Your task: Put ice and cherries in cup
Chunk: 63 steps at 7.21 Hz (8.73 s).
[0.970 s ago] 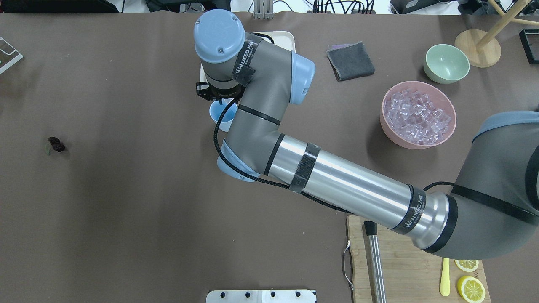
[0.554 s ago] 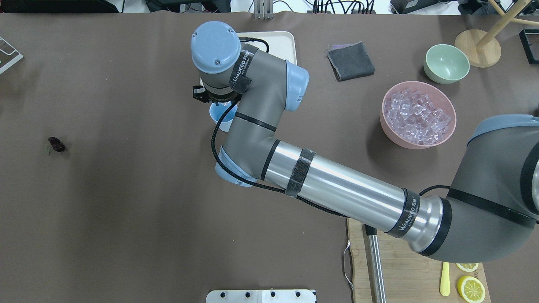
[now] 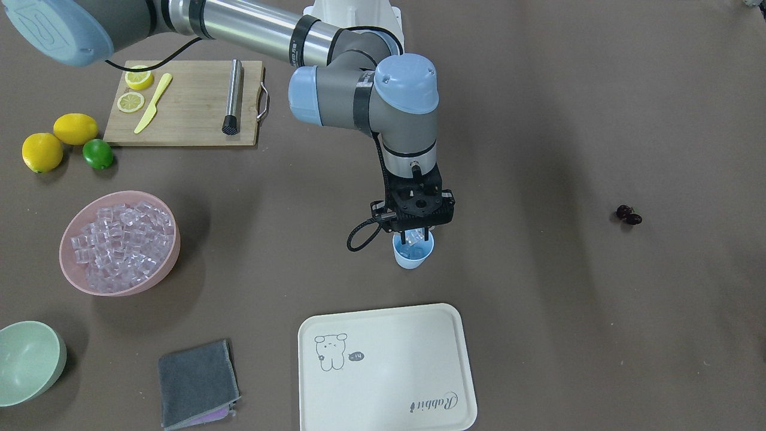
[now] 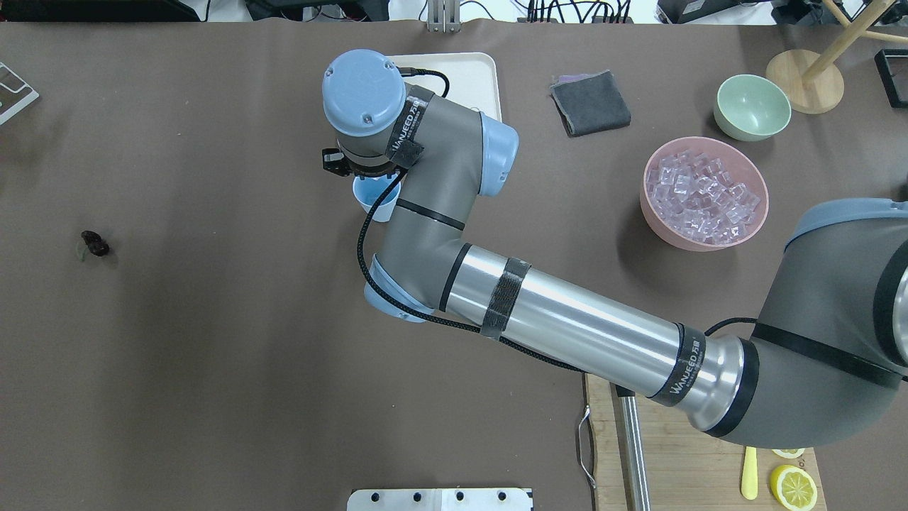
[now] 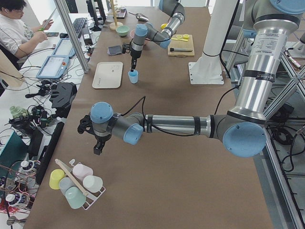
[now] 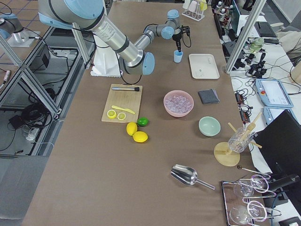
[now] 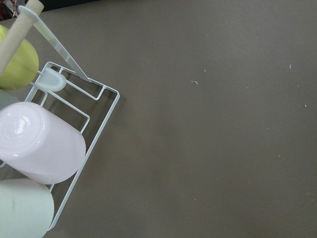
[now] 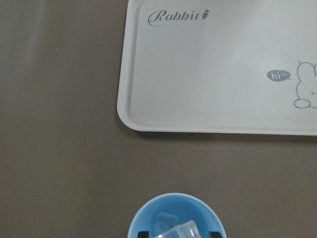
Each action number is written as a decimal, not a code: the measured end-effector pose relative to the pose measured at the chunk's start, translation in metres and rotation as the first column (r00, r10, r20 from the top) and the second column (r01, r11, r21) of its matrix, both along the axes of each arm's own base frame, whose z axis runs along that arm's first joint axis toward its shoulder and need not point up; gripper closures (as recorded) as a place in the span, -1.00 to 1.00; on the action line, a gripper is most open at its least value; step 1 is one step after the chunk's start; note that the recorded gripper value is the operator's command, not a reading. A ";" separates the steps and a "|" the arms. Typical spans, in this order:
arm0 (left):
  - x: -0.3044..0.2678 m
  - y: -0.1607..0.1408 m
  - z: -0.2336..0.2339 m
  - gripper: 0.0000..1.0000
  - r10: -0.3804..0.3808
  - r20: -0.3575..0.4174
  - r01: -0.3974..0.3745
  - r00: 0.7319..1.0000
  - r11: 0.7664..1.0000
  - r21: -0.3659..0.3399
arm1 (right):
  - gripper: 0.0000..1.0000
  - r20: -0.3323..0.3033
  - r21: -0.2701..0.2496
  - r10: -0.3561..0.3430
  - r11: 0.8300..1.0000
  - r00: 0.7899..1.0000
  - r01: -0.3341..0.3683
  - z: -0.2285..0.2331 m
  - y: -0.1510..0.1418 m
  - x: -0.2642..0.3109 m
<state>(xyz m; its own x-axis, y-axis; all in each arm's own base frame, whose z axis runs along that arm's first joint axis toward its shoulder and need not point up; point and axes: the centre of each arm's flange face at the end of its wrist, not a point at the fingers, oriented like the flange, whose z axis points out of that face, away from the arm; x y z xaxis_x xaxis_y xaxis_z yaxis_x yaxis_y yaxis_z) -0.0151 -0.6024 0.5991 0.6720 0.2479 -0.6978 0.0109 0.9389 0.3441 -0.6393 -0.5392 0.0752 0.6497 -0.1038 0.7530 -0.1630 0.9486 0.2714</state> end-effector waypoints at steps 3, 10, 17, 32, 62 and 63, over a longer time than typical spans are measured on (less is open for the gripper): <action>-0.001 0.000 -0.005 -0.95 -0.007 0.014 0.006 1.000 0.998 0.067 | -0.58 0.001 0.021 0.012 1.000 1.000 -0.012 -0.002 0.006 -0.003; 0.083 0.003 -0.012 -0.95 0.071 -0.009 -0.070 0.997 0.995 0.074 | -0.57 0.137 0.082 -0.176 0.983 0.975 0.166 0.179 -0.002 0.363; 0.156 0.025 -0.020 -0.95 0.199 -0.046 -0.192 0.979 0.974 0.119 | -0.73 -0.084 0.206 -0.399 0.890 0.913 0.408 0.499 0.113 0.644; 0.247 0.107 0.033 1.00 0.198 -0.030 -0.195 0.980 0.977 0.086 | -0.69 -0.135 -0.010 -0.368 0.929 0.920 0.370 0.460 0.035 0.692; 0.032 0.011 -0.009 -0.96 0.006 -0.152 -0.017 0.988 0.997 -0.077 | -0.98 -0.116 -0.079 -0.355 0.934 0.928 0.348 0.485 0.070 0.693; 0.003 0.024 0.016 -0.96 -0.011 -0.151 -0.005 0.988 0.994 -0.107 | -0.98 -0.120 -0.090 -0.343 0.938 0.932 0.334 0.482 0.067 0.693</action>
